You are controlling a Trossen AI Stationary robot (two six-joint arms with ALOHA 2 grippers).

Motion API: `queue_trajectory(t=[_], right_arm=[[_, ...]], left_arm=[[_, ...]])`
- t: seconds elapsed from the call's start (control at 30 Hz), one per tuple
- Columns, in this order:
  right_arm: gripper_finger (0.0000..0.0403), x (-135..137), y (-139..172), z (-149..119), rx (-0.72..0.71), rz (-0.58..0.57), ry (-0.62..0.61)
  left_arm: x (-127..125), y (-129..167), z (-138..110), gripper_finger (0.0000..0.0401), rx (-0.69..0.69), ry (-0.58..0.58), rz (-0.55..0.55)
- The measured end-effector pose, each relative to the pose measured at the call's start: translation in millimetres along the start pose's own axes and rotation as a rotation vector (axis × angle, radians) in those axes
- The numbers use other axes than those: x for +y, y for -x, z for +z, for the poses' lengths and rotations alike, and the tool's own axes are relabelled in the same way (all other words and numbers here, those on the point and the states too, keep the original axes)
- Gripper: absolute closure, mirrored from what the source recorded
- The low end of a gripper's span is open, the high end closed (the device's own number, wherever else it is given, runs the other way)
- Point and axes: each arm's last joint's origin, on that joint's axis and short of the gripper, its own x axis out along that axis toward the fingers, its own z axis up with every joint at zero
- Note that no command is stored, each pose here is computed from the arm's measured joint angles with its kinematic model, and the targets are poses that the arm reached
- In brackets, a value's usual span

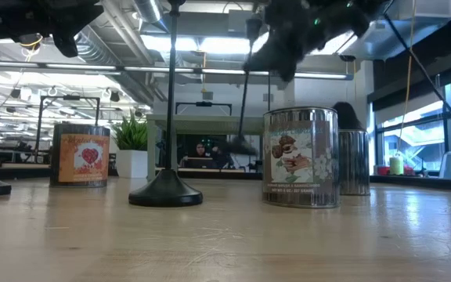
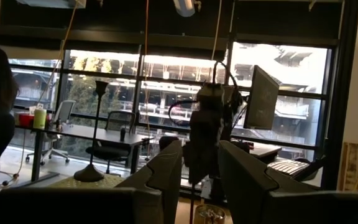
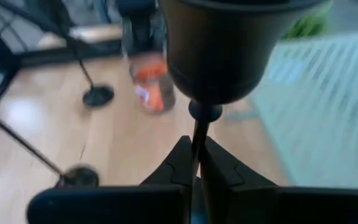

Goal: Pick & Place candle stick holders
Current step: Put the black candle holder on the shelf aligned with the other black candle holder

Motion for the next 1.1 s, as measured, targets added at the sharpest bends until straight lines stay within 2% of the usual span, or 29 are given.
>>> queue_trajectory(t=[0.2,0.4,0.47,0.53,0.63,0.9,1.1], right_arm=[[0.039,-1.3,38.4,27.7,-0.2,-0.155,0.001],[0.039,-1.7,65.8,44.7,-0.339,-0.139,0.011],[0.039,-5.5,69.7,48.4,-0.374,-0.2,0.047],[0.039,-12.9,72.3,51.5,-0.406,-0.318,0.06],[0.039,-27.1,68.8,54.3,-0.436,-0.451,0.069],[0.039,-63.4,34.3,44.1,-0.411,-0.52,0.03],[0.039,-78.0,14.1,40.6,-0.334,-0.658,0.007]], left_arm=[[0.0,0.0,0.0,0.0299,0.0,0.001,0.0],[0.0,0.0,0.1,0.0299,-0.001,0.001,0.0],[0.0,0.0,0.0,0.0299,0.0,0.0,0.001],[0.0,0.0,0.0,0.0299,-0.001,0.0,0.001],[0.0,0.0,0.0,0.0299,0.0,0.0,0.002],[0.2,0.0,0.1,0.0299,-0.001,0.0,0.009],[0.3,0.0,0.1,0.0299,-0.001,0.0,0.009]])
